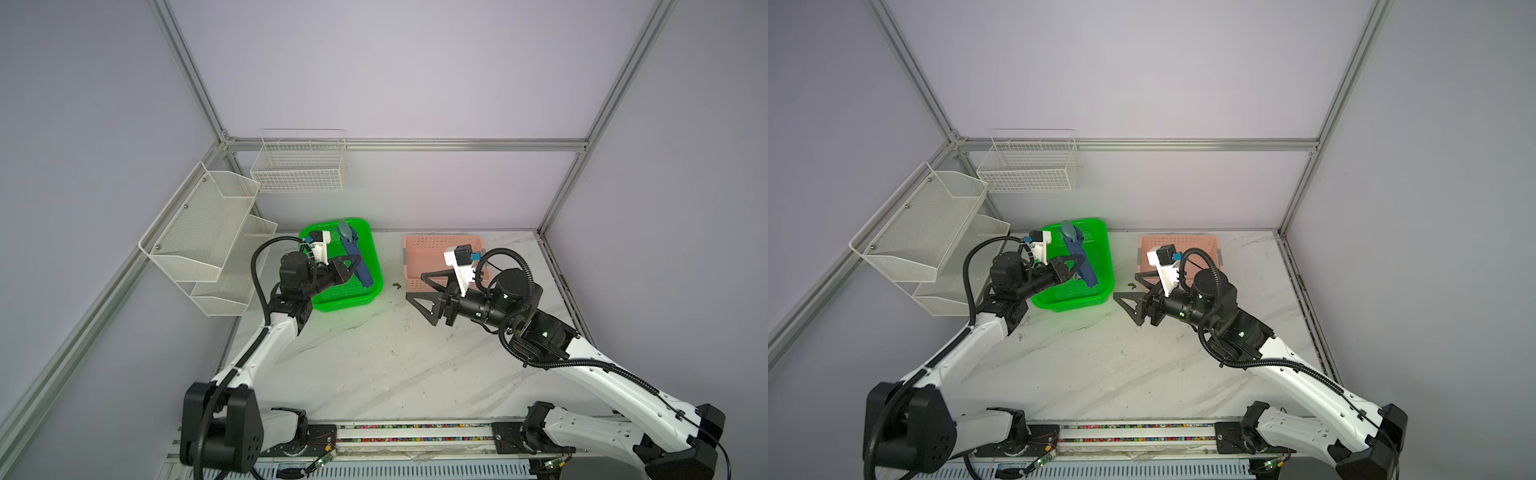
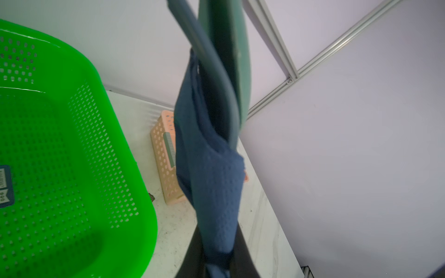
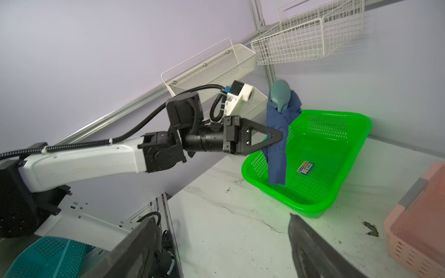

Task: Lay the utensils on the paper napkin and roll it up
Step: 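Lower the napkin roll into the green basket with the left gripper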

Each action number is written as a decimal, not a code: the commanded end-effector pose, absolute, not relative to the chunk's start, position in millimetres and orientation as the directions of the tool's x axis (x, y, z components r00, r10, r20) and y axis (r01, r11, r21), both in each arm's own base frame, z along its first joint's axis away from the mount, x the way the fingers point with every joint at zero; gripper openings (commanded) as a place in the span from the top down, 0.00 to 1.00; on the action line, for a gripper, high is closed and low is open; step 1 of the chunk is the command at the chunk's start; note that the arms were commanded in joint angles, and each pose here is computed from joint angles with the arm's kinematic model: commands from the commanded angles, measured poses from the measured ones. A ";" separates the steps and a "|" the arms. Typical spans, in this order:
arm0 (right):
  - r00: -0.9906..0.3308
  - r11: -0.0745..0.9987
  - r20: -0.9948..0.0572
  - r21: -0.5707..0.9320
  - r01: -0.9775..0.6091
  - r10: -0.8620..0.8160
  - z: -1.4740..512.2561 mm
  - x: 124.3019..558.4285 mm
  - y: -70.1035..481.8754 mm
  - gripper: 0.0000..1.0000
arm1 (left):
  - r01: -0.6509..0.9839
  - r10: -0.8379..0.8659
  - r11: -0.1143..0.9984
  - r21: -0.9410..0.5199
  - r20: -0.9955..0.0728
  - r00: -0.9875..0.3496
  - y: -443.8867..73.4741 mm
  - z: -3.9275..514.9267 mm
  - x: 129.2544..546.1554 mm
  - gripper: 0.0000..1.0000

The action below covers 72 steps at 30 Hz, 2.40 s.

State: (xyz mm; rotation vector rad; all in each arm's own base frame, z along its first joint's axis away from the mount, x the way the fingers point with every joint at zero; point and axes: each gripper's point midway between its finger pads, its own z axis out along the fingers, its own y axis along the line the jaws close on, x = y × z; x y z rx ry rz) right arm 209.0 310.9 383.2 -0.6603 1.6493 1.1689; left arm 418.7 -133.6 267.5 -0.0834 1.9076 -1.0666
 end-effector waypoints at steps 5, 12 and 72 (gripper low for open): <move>-0.385 0.386 -0.918 0.390 -0.836 0.094 377.9 208.5 310.0 0.13 | 0.358 -0.394 0.589 -0.725 -0.644 -0.656 -136.6 218.7 496.9 1.00; -0.391 0.381 -0.917 0.390 -0.838 0.077 369.2 209.9 312.6 0.13 | 0.356 -0.345 0.570 -0.741 -0.609 -0.715 -143.7 166.4 525.0 1.00; -0.394 0.257 -0.909 0.416 -0.872 0.134 405.0 200.8 324.1 0.17 | 0.180 -0.228 0.838 -0.516 -0.630 -0.743 -101.6 129.9 552.6 0.30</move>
